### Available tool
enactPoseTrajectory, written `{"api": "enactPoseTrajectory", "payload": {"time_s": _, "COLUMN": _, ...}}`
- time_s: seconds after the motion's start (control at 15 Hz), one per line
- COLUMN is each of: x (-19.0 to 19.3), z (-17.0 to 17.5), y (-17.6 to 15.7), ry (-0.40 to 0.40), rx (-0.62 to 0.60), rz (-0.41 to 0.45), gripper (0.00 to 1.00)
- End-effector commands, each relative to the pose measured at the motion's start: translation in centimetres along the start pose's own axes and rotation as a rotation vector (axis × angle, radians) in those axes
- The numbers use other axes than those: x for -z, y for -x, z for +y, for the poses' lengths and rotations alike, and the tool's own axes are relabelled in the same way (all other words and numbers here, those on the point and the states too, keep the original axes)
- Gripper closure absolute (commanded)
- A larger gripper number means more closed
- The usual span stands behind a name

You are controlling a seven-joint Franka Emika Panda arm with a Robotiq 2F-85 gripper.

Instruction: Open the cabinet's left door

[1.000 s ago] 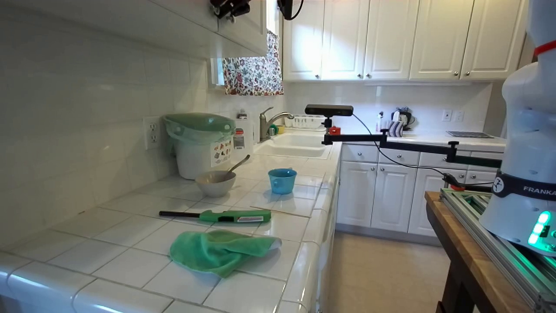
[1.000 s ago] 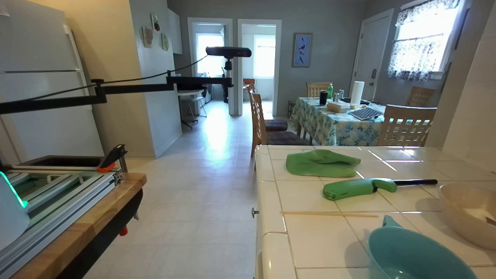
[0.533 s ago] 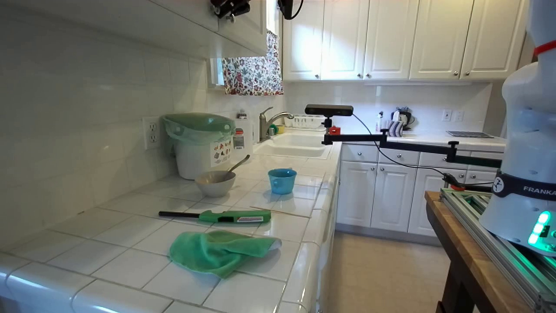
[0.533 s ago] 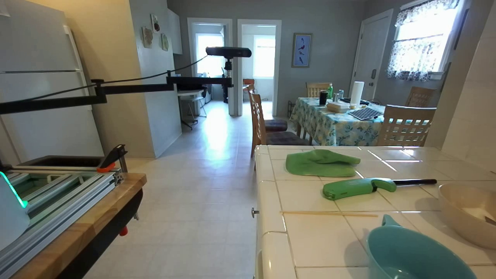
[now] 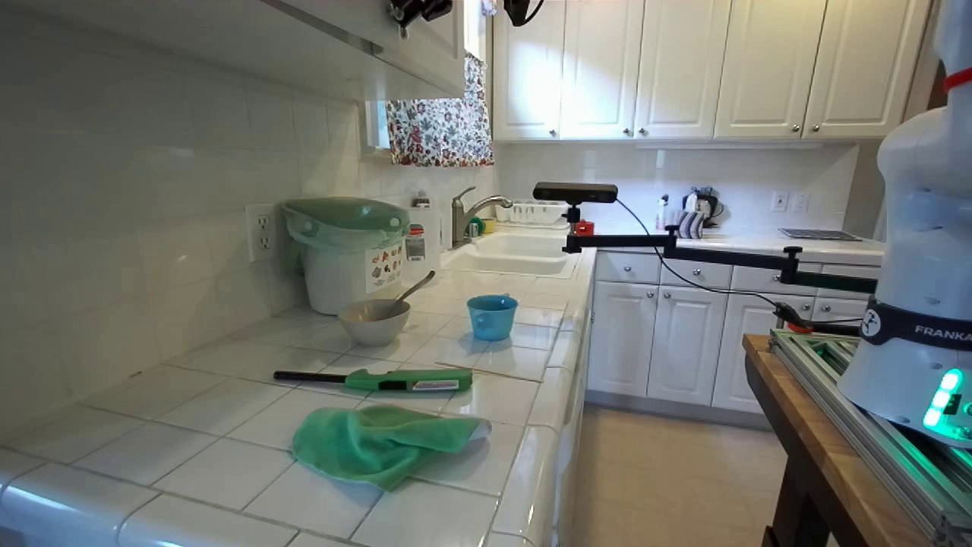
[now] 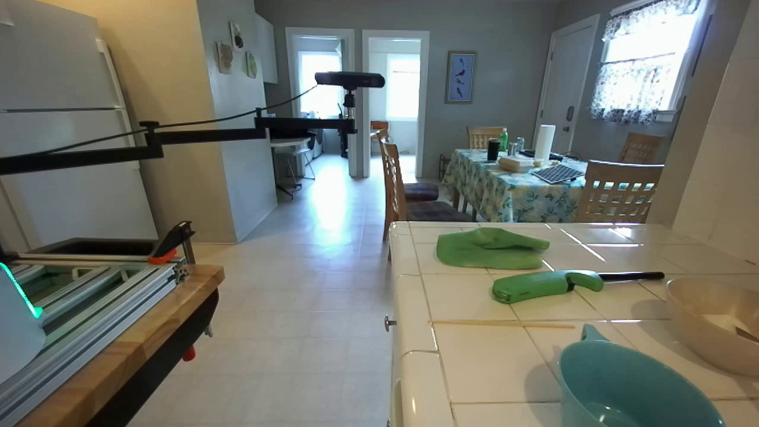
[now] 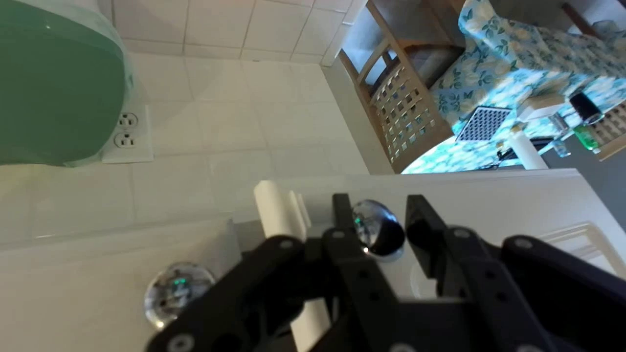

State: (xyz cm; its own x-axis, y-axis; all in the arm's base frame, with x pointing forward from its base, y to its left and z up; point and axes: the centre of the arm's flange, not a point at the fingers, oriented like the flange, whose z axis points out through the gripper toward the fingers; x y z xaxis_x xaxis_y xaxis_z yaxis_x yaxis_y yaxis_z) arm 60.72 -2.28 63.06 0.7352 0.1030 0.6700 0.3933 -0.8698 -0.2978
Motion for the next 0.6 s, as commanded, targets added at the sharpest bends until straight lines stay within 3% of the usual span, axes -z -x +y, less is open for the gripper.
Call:
{"api": "enactPoseTrajectory", "payload": {"time_s": 0.0, "x": 1.8, "z": -6.1, "y": 1.2, "ry": -0.111, "rx": 0.122, "rz": -0.002, "gripper": 0.91}}
{"api": "enactPoseTrajectory", "payload": {"time_s": 0.53, "x": 3.8, "z": -11.3, "y": 4.1, "ry": -0.177, "rx": 0.228, "rz": -0.098, "gripper": 0.91}}
